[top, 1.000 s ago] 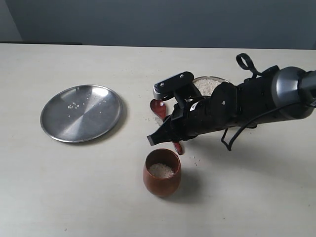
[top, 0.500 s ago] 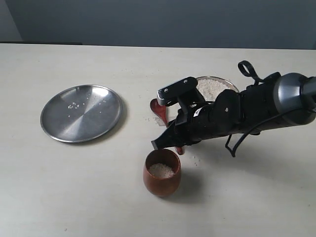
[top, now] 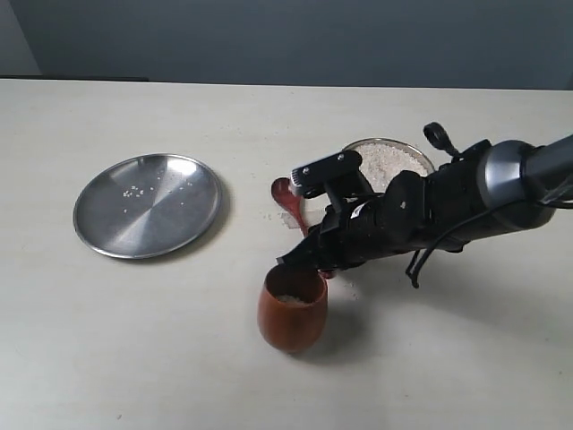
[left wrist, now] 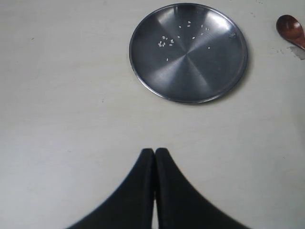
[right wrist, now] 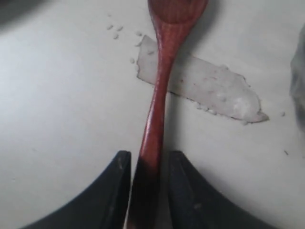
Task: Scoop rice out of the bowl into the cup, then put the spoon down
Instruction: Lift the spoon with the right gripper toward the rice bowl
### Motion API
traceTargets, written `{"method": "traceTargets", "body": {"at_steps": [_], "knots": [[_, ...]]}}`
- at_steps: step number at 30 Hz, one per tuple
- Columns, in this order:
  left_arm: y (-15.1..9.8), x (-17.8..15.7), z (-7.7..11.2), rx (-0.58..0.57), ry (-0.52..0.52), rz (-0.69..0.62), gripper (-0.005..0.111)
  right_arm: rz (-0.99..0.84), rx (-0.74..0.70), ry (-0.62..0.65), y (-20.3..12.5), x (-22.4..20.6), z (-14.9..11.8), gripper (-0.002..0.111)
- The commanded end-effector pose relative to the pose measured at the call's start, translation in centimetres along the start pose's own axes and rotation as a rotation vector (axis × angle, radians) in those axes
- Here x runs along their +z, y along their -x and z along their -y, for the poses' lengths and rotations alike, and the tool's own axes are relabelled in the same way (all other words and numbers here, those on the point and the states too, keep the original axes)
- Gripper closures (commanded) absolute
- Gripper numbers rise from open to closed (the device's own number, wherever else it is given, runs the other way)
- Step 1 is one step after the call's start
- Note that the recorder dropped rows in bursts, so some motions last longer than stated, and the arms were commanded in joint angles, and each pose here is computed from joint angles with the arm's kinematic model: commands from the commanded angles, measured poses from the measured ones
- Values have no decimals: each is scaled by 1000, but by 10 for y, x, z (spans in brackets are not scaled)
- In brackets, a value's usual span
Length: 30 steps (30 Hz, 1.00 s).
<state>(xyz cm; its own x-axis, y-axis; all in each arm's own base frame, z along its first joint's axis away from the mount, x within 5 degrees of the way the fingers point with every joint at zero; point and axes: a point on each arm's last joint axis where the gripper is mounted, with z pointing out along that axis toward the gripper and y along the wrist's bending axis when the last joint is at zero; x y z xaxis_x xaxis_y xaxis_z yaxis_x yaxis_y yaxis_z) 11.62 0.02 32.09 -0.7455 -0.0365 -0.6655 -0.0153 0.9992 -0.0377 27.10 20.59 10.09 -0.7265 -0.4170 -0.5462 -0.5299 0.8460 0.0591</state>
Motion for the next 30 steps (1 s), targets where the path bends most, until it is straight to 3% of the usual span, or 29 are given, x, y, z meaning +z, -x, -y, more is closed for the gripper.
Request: {"method": "traceTargets", "body": {"at_steps": [1,5,9,30], "knots": [[2,-1,0,0,3,11,106,-71,-18,10,-13,10,0,80],[2,-1,0,0,3,11,106,-72,-14,6,-14,12,0,83],[2,-1,0,-1,2,11,106,-72,-11,6,-14,12,0,109],[2,-1,0,0,3,11,106,19,-15,40,9,-22,-5,108]]}}
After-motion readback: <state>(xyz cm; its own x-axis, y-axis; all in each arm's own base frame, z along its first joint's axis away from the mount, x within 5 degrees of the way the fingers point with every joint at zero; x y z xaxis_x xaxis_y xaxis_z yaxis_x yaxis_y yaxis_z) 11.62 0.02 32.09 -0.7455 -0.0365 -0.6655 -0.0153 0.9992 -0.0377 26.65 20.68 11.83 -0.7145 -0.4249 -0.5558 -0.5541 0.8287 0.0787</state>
